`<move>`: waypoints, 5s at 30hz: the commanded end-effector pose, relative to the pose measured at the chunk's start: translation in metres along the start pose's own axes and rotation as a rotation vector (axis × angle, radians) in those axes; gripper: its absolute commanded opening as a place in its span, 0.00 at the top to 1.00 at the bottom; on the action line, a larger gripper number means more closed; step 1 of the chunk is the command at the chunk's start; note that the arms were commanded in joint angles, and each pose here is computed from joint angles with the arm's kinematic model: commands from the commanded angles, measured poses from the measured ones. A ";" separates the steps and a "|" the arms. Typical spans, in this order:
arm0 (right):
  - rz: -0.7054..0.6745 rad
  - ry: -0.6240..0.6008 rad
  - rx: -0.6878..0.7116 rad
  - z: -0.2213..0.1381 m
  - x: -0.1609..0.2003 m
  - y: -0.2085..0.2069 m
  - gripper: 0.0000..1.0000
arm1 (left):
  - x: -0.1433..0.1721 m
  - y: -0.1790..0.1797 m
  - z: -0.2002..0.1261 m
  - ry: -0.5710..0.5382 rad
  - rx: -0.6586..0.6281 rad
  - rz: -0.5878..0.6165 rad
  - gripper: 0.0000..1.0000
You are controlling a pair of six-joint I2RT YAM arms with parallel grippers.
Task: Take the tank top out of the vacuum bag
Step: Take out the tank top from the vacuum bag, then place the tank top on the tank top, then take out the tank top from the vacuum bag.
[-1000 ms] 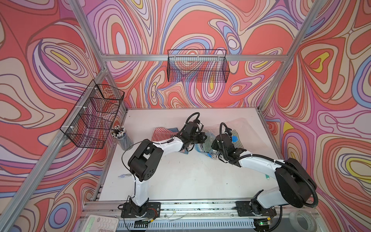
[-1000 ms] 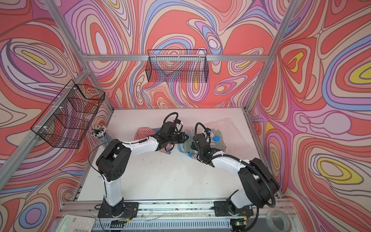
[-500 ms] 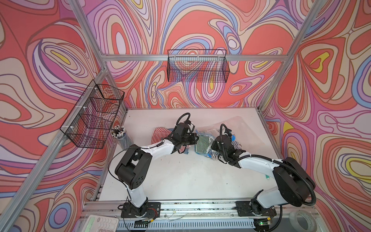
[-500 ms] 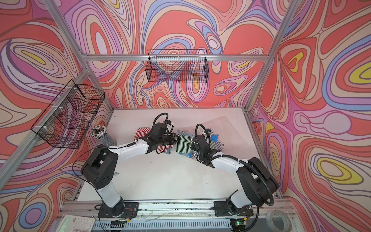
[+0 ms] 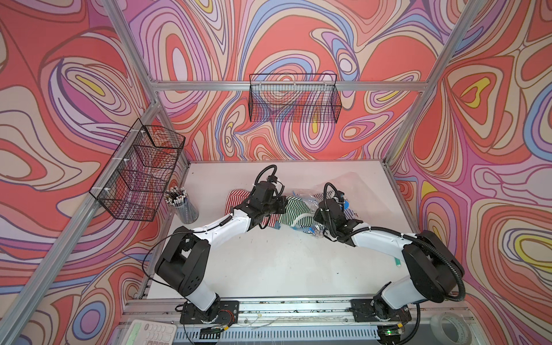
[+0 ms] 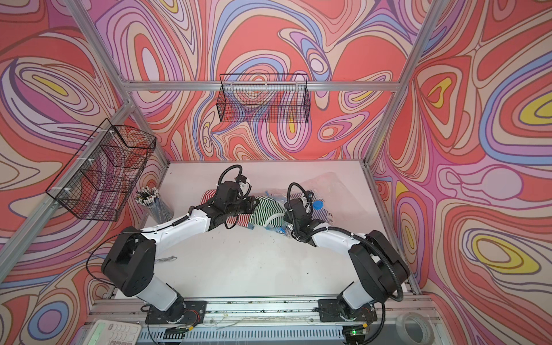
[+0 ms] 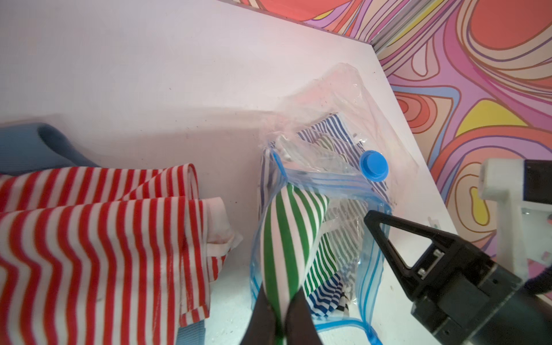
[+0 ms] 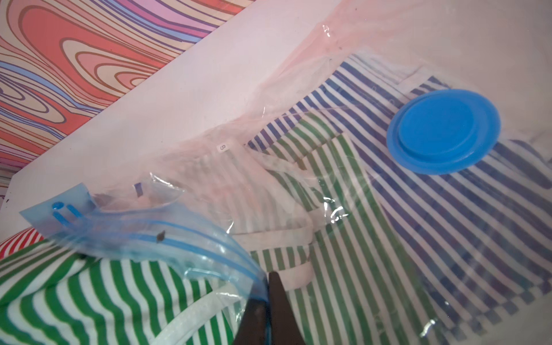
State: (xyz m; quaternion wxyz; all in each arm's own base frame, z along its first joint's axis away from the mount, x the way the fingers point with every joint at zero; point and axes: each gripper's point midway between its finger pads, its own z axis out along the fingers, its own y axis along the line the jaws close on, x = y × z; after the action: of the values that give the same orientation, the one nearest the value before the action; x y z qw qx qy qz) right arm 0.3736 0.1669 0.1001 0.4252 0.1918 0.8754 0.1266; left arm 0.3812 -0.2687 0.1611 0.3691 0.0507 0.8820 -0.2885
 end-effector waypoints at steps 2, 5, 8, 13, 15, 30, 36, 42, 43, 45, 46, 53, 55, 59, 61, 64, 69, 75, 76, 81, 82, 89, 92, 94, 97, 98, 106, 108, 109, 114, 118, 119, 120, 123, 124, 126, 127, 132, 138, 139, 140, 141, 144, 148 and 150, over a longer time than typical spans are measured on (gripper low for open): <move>0.000 -0.024 0.093 0.002 -0.004 -0.017 1.00 | -0.022 0.017 -0.022 -0.097 -0.104 0.059 1.00; -0.005 -0.029 0.098 0.002 -0.006 -0.016 1.00 | -0.027 0.022 -0.029 -0.119 -0.139 0.081 1.00; -0.014 -0.032 0.109 0.002 -0.008 -0.017 1.00 | -0.030 0.030 -0.033 -0.133 -0.182 0.081 1.00; -0.045 -0.045 0.137 0.001 -0.013 -0.018 1.00 | -0.035 0.044 -0.036 -0.130 -0.193 0.037 1.00; -0.057 -0.050 0.141 0.001 -0.016 -0.017 1.00 | -0.038 0.049 -0.039 -0.134 -0.207 0.030 1.00; -0.151 -0.016 0.153 0.010 -0.018 -0.006 1.00 | -0.054 0.079 -0.058 -0.153 -0.344 0.064 1.00; -0.174 -0.009 0.149 0.011 -0.017 -0.005 1.00 | -0.063 0.093 -0.068 -0.178 -0.399 0.073 1.00; -0.205 0.003 0.155 0.013 -0.016 -0.004 1.00 | -0.070 0.104 -0.079 -0.202 -0.424 0.053 1.00; -0.208 0.003 0.158 0.013 -0.017 -0.004 1.00 | -0.071 0.107 -0.082 -0.209 -0.432 0.048 1.00; -0.215 0.003 0.156 0.013 -0.018 -0.003 1.00 | -0.072 0.112 -0.087 -0.225 -0.440 0.037 1.00; -0.219 0.004 0.154 0.014 -0.018 -0.002 1.00 | -0.072 0.115 -0.088 -0.228 -0.443 0.029 1.00; -0.270 0.023 0.182 0.020 -0.018 0.000 1.00 | -0.076 0.139 -0.093 -0.213 -0.447 -0.061 1.00; -0.275 0.023 0.184 0.021 -0.019 0.001 1.00 | -0.079 0.145 -0.097 -0.220 -0.459 -0.073 1.00; -0.282 0.022 0.180 0.025 -0.021 0.006 1.00 | -0.082 0.156 -0.099 -0.229 -0.477 -0.097 1.00; -0.290 0.025 0.182 0.027 -0.021 0.007 1.00 | -0.081 0.163 -0.097 -0.221 -0.479 -0.114 1.00; -0.299 0.028 0.186 0.030 -0.022 0.010 1.00 | -0.080 0.171 -0.093 -0.206 -0.484 -0.133 1.00; -0.314 0.027 0.195 0.034 -0.023 0.011 1.00 | -0.080 0.184 -0.097 -0.226 -0.506 -0.161 1.00; -0.335 0.048 0.219 0.042 -0.017 0.009 1.00 | -0.081 0.191 -0.098 -0.270 -0.500 -0.193 1.00; -0.337 0.050 0.223 0.043 -0.017 0.009 1.00 | -0.081 0.193 -0.100 -0.273 -0.508 -0.194 1.00; -0.335 0.053 0.225 0.043 -0.015 0.007 1.00 | -0.081 0.197 -0.108 -0.277 -0.550 -0.177 1.00; -0.336 0.055 0.225 0.043 -0.014 0.007 1.00 | -0.081 0.198 -0.109 -0.280 -0.555 -0.177 1.00; -0.340 0.060 0.233 0.042 -0.013 0.004 1.00 | -0.081 0.202 -0.116 -0.283 -0.581 -0.175 1.00; -0.338 0.061 0.234 0.041 -0.013 0.003 1.00 | -0.082 0.204 -0.118 -0.290 -0.594 -0.175 1.00; -0.337 0.061 0.235 0.040 -0.014 0.003 1.00 | -0.082 0.208 -0.120 -0.291 -0.611 -0.177 1.00; -0.337 0.062 0.229 0.039 -0.014 0.005 1.00 | -0.080 0.216 -0.120 -0.287 -0.625 -0.195 1.00; -0.333 0.061 0.228 0.038 -0.015 0.005 1.00 | -0.078 0.219 -0.117 -0.280 -0.624 -0.203 1.00; -0.303 0.067 0.193 0.036 -0.015 0.011 1.00 | -0.072 0.236 -0.103 -0.239 -0.620 -0.254 1.00; -0.296 0.071 0.193 0.036 -0.015 0.012 1.00 | -0.071 0.238 -0.100 -0.231 -0.622 -0.255 1.00; -0.295 0.073 0.194 0.036 -0.014 0.011 1.00 | -0.071 0.239 -0.100 -0.232 -0.623 -0.252 1.00; -0.260 0.058 0.166 0.027 -0.023 0.018 1.00 | -0.072 0.242 -0.101 -0.237 -0.639 -0.252 1.00; -0.240 0.064 0.155 0.026 -0.023 0.020 1.00 | -0.073 0.243 -0.103 -0.240 -0.643 -0.250 1.00; -0.234 0.066 0.152 0.026 -0.022 0.021 1.00 | -0.072 0.244 -0.104 -0.240 -0.648 -0.250 1.00; -0.226 0.066 0.149 0.026 -0.022 0.021 1.00 | -0.073 0.244 -0.105 -0.241 -0.648 -0.248 1.00; -0.213 0.076 0.134 0.027 -0.020 0.024 1.00 | -0.073 0.240 -0.105 -0.233 -0.623 -0.233 0.51; -0.208 0.079 0.130 0.027 -0.019 0.025 1.00 | -0.073 0.236 -0.105 -0.232 -0.609 -0.224 0.43; -0.200 0.077 0.128 0.026 -0.020 0.025 1.00 | -0.075 0.227 -0.109 -0.240 -0.572 -0.208 0.31; -0.197 0.078 0.128 0.025 -0.019 0.024 1.00 | -0.075 0.223 -0.112 -0.249 -0.557 -0.202 0.21; -0.183 0.079 0.122 0.024 -0.019 0.024 1.00 | -0.082 0.194 -0.132 -0.302 -0.471 -0.196 0.00; -0.176 0.094 0.120 0.027 -0.015 0.025 1.00 | -0.083 0.139 -0.121 -0.290 -0.280 -0.178 0.00; -0.178 0.099 0.120 0.027 -0.014 0.025 1.00 | -0.082 0.125 -0.115 -0.282 -0.239 -0.162 0.00; -0.180 0.103 0.122 0.027 -0.013 0.025 1.00 | -0.080 0.111 -0.110 -0.273 -0.204 -0.139 0.00; -0.180 0.105 0.125 0.027 -0.014 0.025 1.00 | -0.078 0.097 -0.105 -0.259 -0.179 -0.113 0.00; -0.175 0.110 0.122 0.026 -0.013 0.025 1.00 | -0.068 0.069 -0.094 -0.225 -0.130 -0.069 0.00; -0.170 0.126 0.059 0.024 -0.011 0.036 1.00 | -0.062 0.044 -0.083 -0.189 -0.025 -0.061 0.00; -0.157 0.131 0.026 0.022 -0.009 0.040 1.00 | -0.059 0.043 -0.079 -0.187 -0.035 -0.059 0.00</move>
State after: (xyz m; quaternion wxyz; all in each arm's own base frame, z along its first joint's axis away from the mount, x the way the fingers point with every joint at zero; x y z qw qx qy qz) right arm 0.4072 0.1943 0.0971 0.3685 0.1162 0.9204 0.0604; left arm 0.3851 -0.1719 0.2199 0.4389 -0.0148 0.8574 -0.2683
